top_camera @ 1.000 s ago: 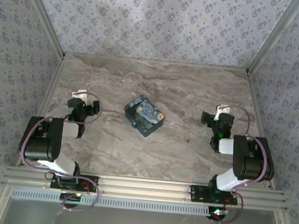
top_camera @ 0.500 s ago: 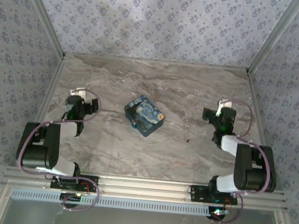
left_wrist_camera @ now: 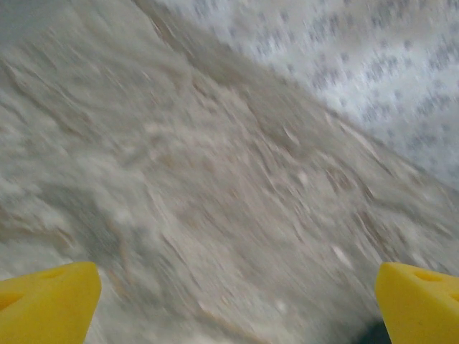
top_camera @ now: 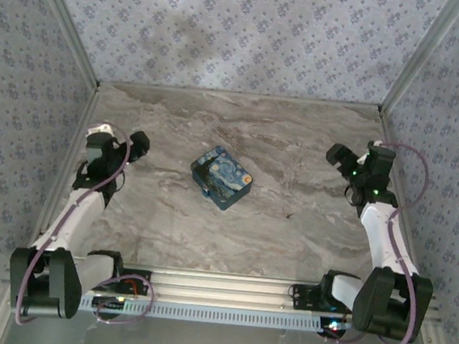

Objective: Unlock the padlock with the key

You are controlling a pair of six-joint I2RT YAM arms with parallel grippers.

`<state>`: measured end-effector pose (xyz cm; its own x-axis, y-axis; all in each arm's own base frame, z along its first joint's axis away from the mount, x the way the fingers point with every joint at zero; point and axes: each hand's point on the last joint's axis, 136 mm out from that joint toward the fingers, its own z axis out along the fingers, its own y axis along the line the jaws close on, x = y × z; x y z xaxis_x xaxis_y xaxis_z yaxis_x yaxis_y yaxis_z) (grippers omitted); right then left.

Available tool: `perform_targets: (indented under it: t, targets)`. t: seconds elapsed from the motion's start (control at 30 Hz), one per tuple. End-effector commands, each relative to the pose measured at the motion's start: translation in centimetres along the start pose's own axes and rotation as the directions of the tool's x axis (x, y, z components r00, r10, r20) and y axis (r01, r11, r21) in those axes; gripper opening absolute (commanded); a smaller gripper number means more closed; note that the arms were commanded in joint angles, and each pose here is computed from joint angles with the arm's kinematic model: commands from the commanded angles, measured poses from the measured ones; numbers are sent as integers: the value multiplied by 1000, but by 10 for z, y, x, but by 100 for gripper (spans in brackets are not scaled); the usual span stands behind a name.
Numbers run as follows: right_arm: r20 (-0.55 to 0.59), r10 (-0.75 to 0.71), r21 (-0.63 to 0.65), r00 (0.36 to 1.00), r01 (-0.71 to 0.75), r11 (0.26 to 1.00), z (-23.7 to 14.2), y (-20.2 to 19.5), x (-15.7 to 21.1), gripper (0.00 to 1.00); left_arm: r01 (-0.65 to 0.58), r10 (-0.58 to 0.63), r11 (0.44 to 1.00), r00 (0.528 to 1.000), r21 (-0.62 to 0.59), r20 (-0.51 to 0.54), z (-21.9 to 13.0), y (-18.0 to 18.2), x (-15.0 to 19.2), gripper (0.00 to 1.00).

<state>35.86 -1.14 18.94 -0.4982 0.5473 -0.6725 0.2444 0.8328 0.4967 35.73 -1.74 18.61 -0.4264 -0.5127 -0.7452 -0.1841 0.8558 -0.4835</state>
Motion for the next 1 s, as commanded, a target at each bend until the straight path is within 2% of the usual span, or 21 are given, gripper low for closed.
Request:
perform_targets:
  t: [0.0,0.1,0.27,0.37,0.47,0.6,0.97]
  targets:
    - [-201,-36,-24,979,32,999,-22,20,47,87,59,-44,997,972,58,-230,-17,-31,46,96]
    - [-324,-136,11,936,148,989,-32,21,85,76,40,-11,996,943,80,-334,-27,-49,84,91]
    - [-450,-214,29,867,254,967,-39,20,136,65,74,-14,990,898,119,-440,-35,-70,128,85]
    - [-513,-274,37,813,340,940,-35,20,160,59,45,33,988,871,147,-491,-37,-84,149,83]
    - [-568,-315,60,760,420,905,-28,16,177,56,14,73,986,855,164,-513,-36,-96,160,82]
    - [-641,-299,88,707,455,886,-14,4,199,50,2,97,983,848,186,-522,-34,-107,167,82]
    - [-677,-327,81,659,508,857,13,6,219,43,0,104,982,830,186,-548,-34,-110,182,82]
